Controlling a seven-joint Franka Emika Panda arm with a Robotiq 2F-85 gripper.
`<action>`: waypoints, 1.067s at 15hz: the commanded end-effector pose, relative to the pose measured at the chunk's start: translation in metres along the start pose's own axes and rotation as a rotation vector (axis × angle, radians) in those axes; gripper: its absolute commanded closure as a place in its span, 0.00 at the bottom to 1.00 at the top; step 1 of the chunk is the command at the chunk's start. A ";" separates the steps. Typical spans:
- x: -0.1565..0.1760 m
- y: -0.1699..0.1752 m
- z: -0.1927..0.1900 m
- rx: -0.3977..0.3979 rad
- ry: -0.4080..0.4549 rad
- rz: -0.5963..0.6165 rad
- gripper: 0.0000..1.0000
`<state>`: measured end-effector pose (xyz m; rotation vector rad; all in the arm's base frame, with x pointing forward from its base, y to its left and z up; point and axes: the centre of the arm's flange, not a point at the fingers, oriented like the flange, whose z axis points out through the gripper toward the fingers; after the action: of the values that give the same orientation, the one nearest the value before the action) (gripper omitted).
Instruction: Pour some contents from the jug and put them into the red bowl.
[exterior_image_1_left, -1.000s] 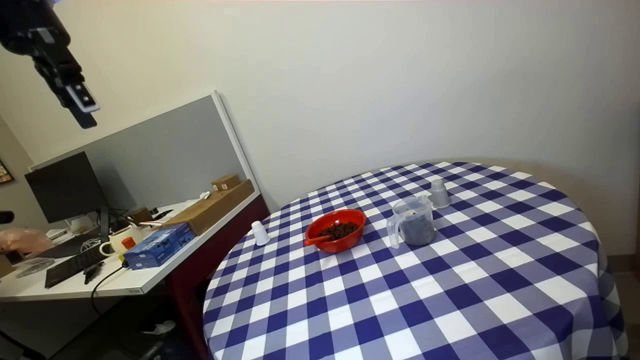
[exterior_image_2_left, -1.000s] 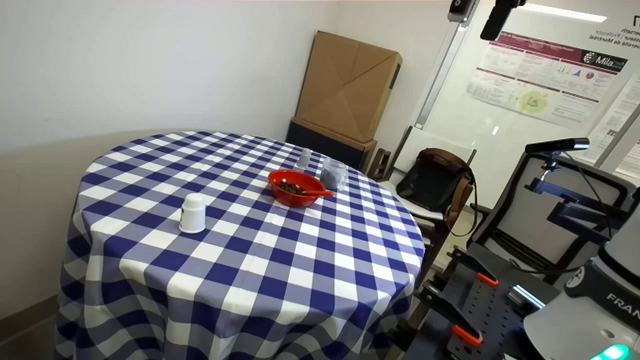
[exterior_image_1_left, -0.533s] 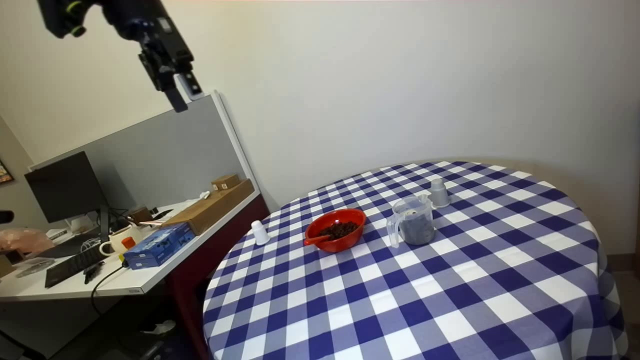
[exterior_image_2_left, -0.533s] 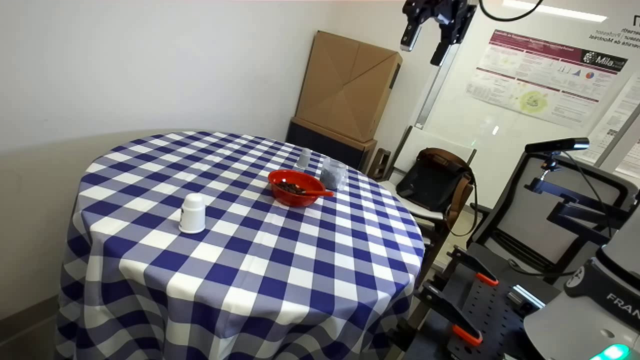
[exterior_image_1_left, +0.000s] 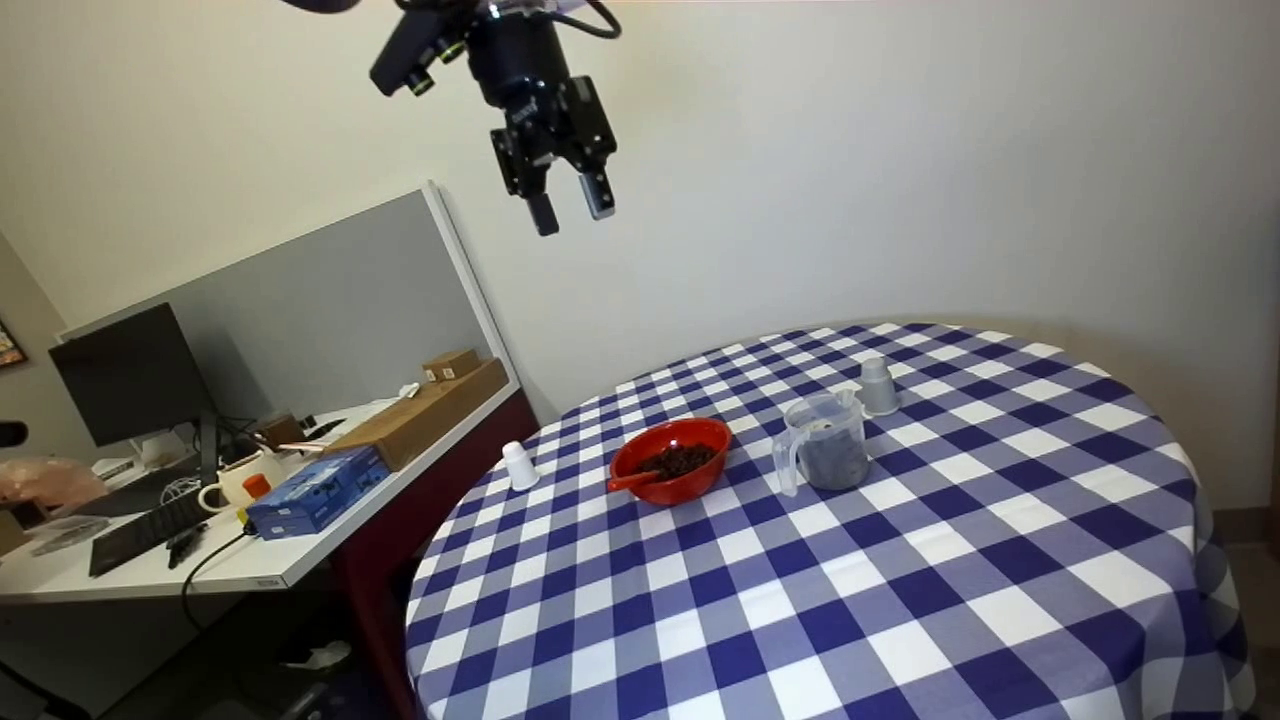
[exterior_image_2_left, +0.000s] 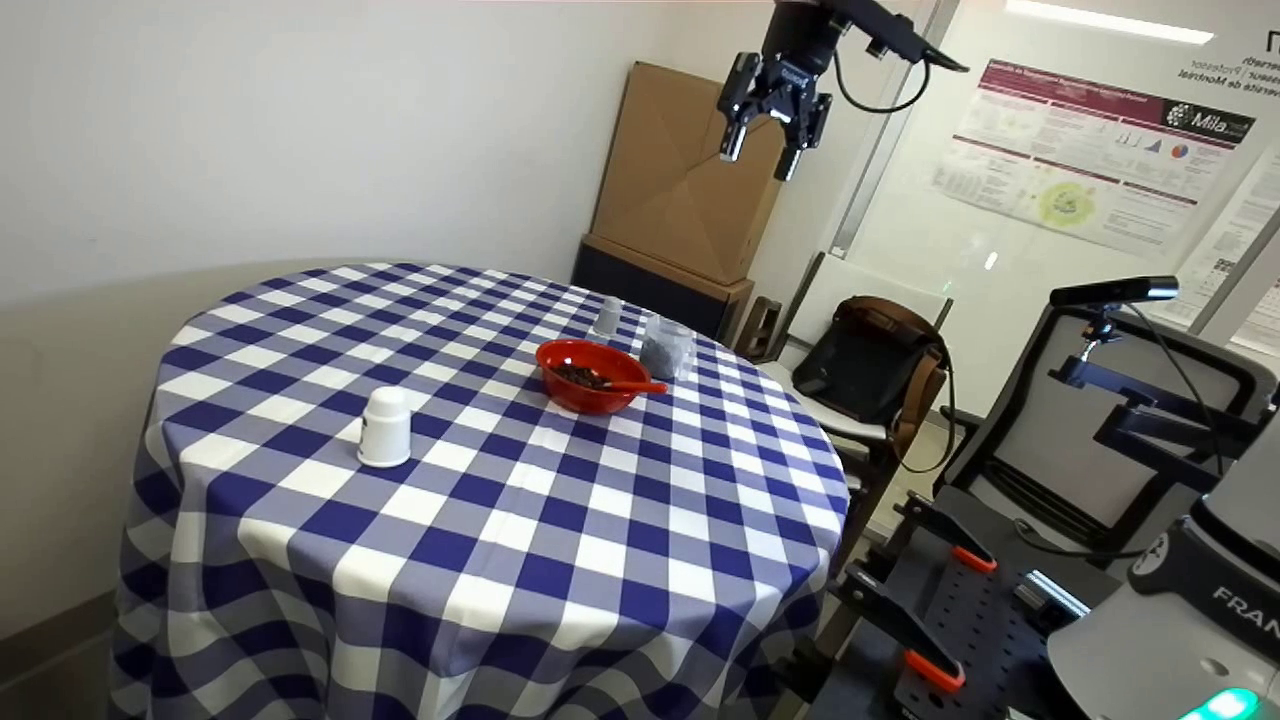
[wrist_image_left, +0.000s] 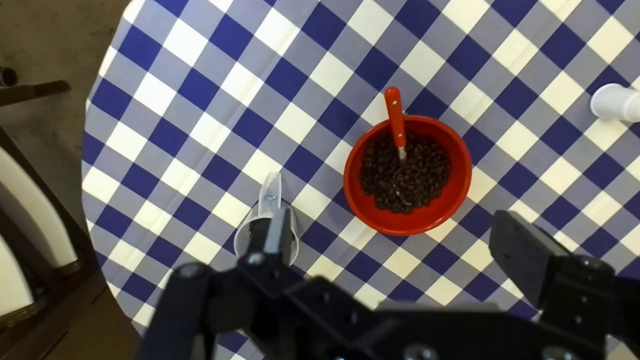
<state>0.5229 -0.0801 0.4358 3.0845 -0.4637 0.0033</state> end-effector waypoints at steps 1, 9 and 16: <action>0.071 0.002 0.018 -0.028 -0.029 -0.021 0.00; 0.134 0.039 0.091 -0.054 -0.093 -0.001 0.00; 0.150 0.060 0.152 -0.071 -0.165 -0.016 0.00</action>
<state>0.6322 -0.1780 0.2981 3.0273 -0.4709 -0.2104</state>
